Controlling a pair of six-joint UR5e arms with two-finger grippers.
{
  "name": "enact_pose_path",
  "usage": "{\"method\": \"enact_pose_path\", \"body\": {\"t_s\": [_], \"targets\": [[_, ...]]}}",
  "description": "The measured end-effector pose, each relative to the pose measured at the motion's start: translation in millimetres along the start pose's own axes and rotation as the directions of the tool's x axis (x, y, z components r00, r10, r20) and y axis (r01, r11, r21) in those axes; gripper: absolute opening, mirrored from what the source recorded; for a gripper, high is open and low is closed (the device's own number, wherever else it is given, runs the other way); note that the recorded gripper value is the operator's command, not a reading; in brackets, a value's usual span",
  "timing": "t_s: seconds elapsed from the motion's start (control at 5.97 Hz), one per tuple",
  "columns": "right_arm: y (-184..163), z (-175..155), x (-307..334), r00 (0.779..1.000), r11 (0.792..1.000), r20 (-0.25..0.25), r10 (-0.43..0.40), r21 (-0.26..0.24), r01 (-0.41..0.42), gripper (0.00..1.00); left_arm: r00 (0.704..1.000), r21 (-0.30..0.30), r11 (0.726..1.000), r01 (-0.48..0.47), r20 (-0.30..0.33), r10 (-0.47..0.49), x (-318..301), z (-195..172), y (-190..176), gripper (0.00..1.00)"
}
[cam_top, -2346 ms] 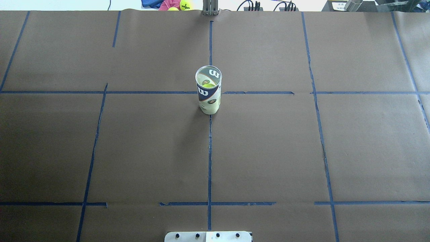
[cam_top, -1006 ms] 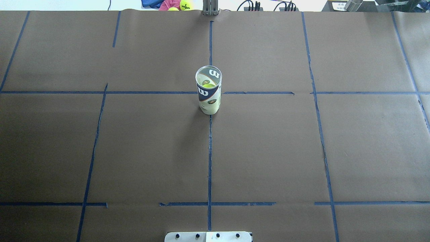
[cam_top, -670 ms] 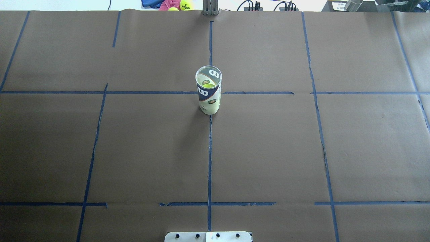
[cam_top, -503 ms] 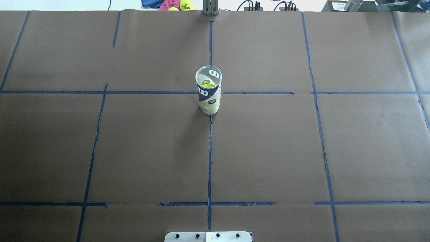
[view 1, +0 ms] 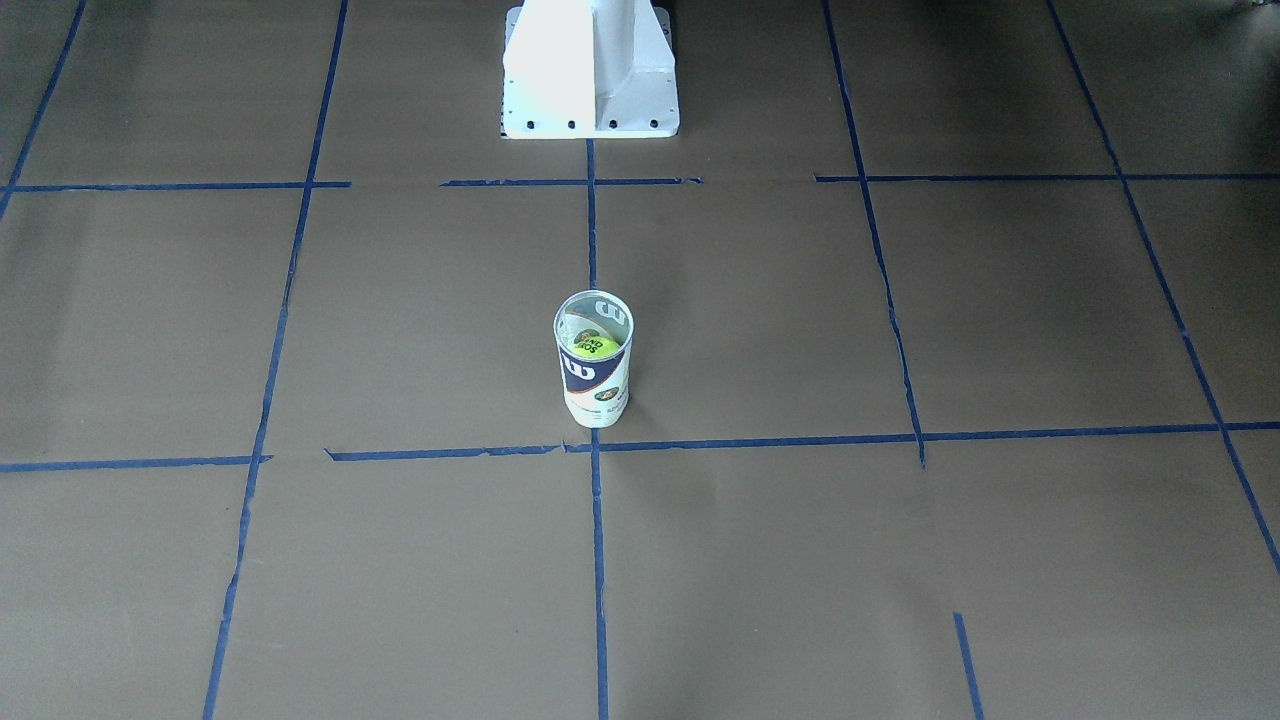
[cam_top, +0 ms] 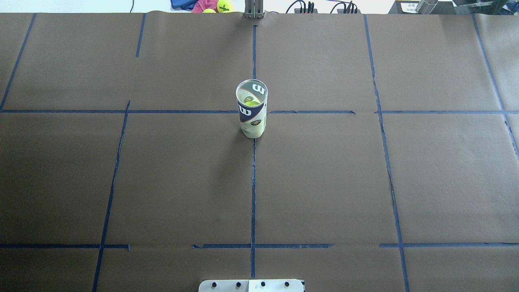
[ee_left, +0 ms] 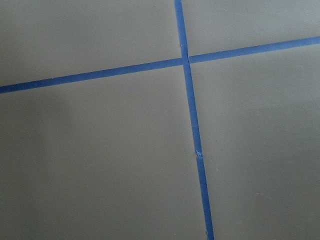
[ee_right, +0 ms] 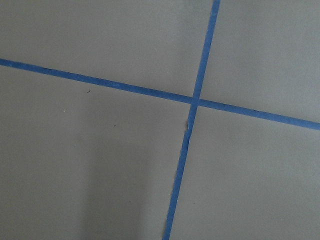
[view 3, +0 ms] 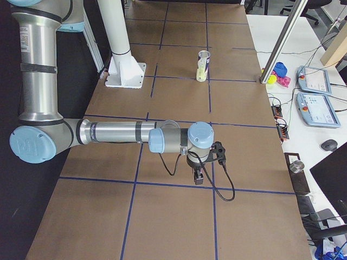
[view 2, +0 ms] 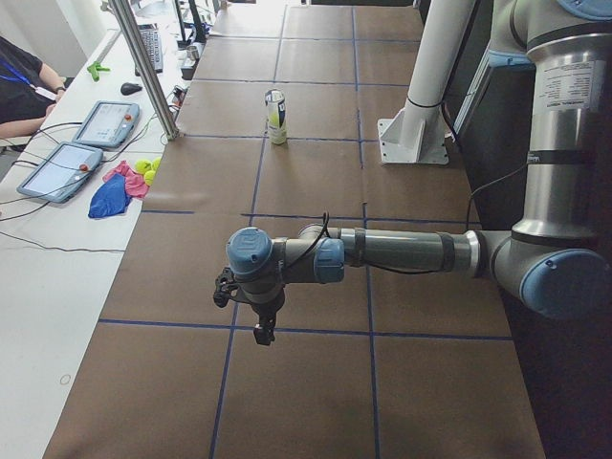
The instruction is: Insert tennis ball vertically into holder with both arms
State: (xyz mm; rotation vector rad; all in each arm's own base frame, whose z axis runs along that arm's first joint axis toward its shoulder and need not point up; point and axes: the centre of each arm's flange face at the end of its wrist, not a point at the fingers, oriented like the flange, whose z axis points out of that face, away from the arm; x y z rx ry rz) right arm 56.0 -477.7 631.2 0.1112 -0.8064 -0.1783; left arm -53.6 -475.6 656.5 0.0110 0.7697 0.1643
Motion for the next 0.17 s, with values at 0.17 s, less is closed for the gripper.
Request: {"method": "enact_pose_path", "body": {"t_s": [0.17], "targets": [[0.0, 0.1, -0.1, 1.000, 1.000, 0.000, 0.000, 0.000, 0.000, 1.00, 1.000, 0.000, 1.000, 0.000, 0.000, 0.000, 0.0, -0.1, -0.2, 1.00]]}}
